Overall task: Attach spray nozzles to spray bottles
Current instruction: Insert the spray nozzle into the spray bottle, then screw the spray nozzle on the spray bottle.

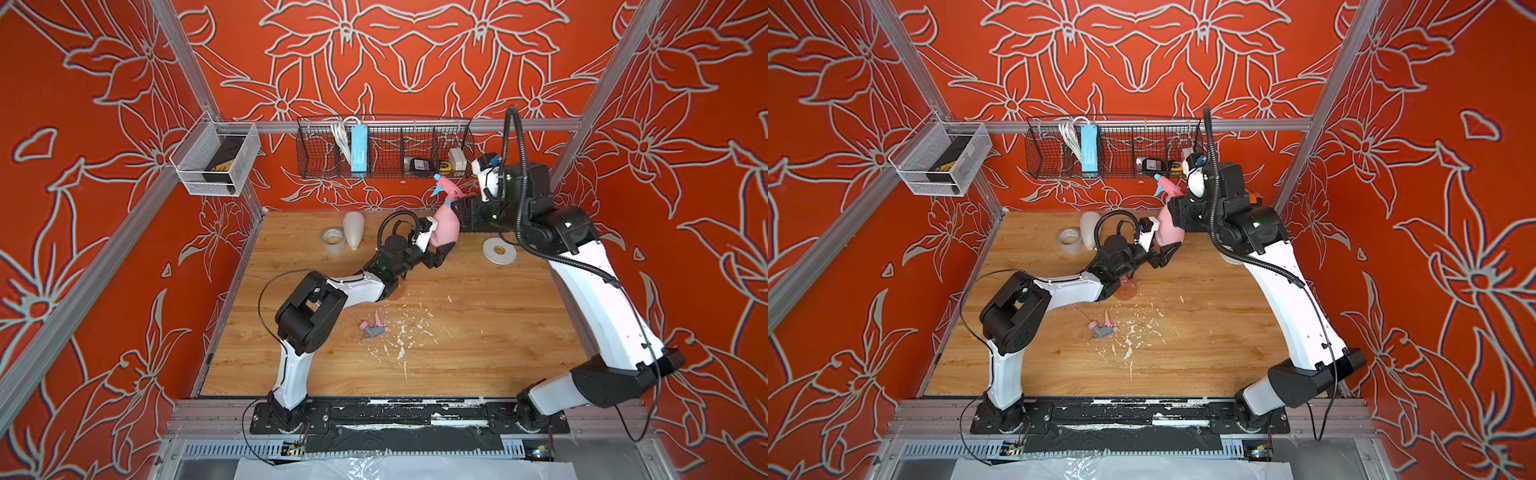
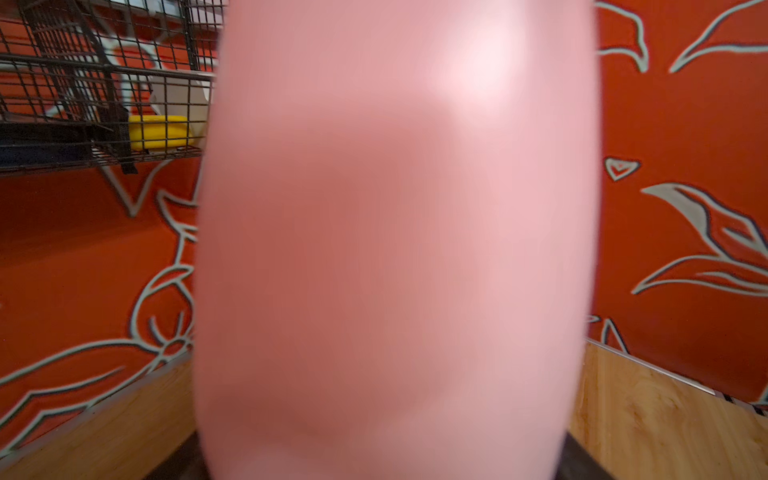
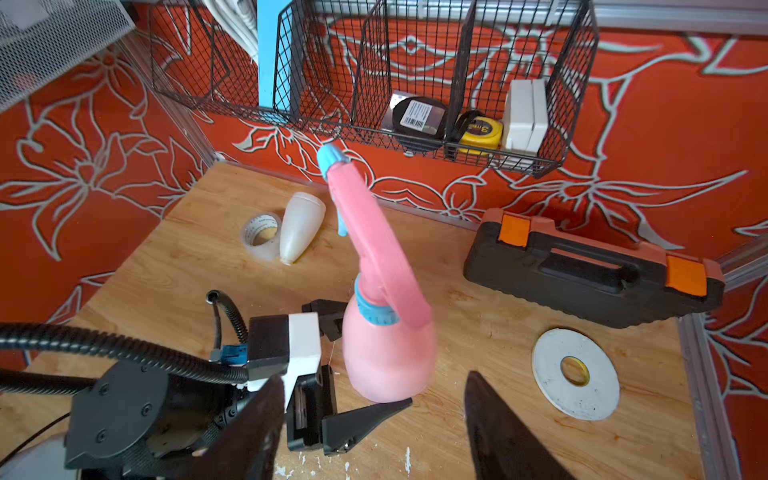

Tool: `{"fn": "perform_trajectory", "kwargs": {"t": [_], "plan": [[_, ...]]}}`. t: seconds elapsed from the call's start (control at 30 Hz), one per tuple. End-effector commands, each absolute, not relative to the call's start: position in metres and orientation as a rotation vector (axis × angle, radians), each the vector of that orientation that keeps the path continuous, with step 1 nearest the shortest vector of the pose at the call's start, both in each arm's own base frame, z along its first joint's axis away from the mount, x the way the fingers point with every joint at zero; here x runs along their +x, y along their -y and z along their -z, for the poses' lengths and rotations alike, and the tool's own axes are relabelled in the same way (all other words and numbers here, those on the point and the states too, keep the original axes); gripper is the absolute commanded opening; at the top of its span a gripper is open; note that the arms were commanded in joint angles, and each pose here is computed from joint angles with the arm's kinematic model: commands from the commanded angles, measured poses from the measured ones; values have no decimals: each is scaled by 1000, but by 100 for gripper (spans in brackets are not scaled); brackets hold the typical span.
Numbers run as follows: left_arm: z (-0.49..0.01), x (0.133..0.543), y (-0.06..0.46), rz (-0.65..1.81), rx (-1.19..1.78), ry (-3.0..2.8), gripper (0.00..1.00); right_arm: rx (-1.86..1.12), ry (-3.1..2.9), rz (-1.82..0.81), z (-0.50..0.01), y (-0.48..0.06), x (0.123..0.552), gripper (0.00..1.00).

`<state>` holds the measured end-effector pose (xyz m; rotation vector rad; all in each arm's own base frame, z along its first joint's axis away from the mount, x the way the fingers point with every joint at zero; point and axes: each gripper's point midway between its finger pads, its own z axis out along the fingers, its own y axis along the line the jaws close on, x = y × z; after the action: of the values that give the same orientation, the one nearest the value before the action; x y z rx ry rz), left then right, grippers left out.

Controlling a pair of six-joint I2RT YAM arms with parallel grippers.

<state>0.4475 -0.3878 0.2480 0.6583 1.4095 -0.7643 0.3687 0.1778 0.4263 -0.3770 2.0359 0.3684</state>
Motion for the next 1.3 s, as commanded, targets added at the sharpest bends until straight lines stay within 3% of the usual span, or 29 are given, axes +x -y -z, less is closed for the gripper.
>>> {"fn": "perform_trajectory", "kwargs": {"t": [0.0, 0.23, 0.47, 0.6, 1.03, 1.27], "plan": [[-259, 445, 393, 784, 685, -1371, 49, -441, -2014, -484, -434, -185, 374, 74], [-259, 440, 393, 788, 710, -1367, 48, -515, -2085, -562, -418, -202, 388, 75], [-259, 443, 394, 783, 711, -1373, 48, -516, -2076, -628, -420, -207, 378, 57], [-259, 444, 396, 786, 713, -1373, 48, -514, -2066, -642, -419, -207, 371, 53], [-255, 445, 397, 788, 713, -1384, 48, -583, -2066, -672, -408, -244, 368, 50], [-255, 446, 394, 765, 718, -1383, 48, -584, -2085, -560, -408, -217, 357, 53]]}}
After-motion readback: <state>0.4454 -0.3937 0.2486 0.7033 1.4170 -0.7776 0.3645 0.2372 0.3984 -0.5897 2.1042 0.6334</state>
